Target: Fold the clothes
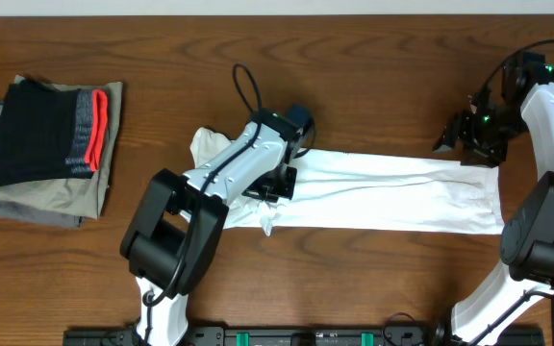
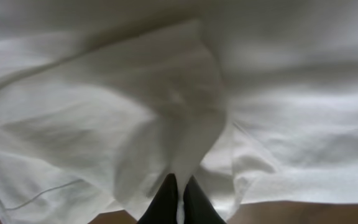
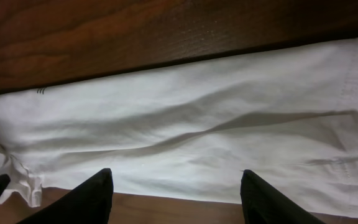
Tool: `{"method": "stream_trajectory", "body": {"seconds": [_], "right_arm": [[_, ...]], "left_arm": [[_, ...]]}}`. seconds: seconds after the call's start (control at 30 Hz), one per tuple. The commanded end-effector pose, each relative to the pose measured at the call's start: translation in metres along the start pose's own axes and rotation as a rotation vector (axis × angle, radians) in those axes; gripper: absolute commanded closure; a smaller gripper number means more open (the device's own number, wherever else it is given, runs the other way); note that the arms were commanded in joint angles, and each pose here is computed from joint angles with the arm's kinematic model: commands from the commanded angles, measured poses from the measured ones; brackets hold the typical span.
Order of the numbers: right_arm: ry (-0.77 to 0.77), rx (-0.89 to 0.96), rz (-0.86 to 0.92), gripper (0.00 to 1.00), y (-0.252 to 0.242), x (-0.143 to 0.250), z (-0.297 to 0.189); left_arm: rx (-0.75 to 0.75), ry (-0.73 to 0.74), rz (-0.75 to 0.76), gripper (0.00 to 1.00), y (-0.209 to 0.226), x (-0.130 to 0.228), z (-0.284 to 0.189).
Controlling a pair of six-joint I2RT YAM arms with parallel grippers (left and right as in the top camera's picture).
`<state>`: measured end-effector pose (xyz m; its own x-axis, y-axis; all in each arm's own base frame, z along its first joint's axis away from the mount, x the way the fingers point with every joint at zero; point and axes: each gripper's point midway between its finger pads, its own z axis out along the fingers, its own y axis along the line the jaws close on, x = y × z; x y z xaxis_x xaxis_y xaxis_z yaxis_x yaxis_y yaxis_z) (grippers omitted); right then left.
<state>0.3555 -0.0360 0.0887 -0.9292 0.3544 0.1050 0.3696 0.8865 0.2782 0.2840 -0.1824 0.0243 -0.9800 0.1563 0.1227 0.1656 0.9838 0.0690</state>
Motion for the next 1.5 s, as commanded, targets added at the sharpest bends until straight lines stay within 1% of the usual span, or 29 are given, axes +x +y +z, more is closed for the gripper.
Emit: {"method": "stream_trajectory", "body": {"seconds": [0.0, 0.27, 0.5, 0.7, 0.87, 0.9, 1.0, 1.07, 1.1, 1.17, 1.23, 1.47], "right_arm": [[-0.033, 0.0, -0.024, 0.36, 0.004, -0.002, -0.01], [-0.034, 0.007, -0.024, 0.36, 0.003, -0.002, -0.01], [-0.033, 0.007, -0.023, 0.36, 0.003, -0.002, -0.01], [-0.03, 0.007, -0.023, 0.36, 0.003, -0.001, -0.01], [-0.022, 0.008, -0.021, 0.36, 0.003, 0.001, -0.01], [-0.02, 0.008, -0.021, 0.36, 0.003, 0.001, -0.01], [-0.019, 0.009, -0.021, 0.36, 0.003, 0.002, -0.01], [-0.018, 0.008, -0.02, 0.36, 0.003, 0.002, -0.01], [-0.016, 0.009, -0.02, 0.36, 0.003, 0.002, -0.01], [-0.015, 0.009, -0.02, 0.36, 0.003, 0.003, -0.01], [-0.013, 0.009, -0.021, 0.36, 0.003, 0.003, -0.01], [-0.01, 0.01, -0.022, 0.36, 0.004, 0.004, -0.01]], "left_arm": [[0.029, -0.088, -0.114, 0.94, 0.01, -0.015, -0.03], [0.085, -0.184, -0.268, 0.94, 0.034, -0.027, -0.062], [0.119, -0.252, -0.283, 0.94, 0.031, -0.047, -0.064], [0.132, -0.281, -0.287, 0.94, 0.027, -0.059, -0.056], [0.09, -0.267, -0.291, 0.93, 0.031, -0.062, -0.04], [0.073, -0.261, -0.292, 0.89, 0.033, -0.063, -0.036], [0.038, -0.266, -0.297, 0.83, 0.039, -0.065, -0.032], [0.021, -0.279, -0.299, 0.66, 0.042, -0.066, -0.033], [0.015, -0.281, -0.299, 0.6, 0.044, -0.067, -0.033], [0.008, -0.278, -0.298, 0.59, 0.046, -0.066, -0.033], [0.0, -0.267, -0.3, 0.55, 0.048, -0.063, -0.033], [-0.034, -0.19, -0.323, 0.53, 0.072, -0.044, -0.038]]}}
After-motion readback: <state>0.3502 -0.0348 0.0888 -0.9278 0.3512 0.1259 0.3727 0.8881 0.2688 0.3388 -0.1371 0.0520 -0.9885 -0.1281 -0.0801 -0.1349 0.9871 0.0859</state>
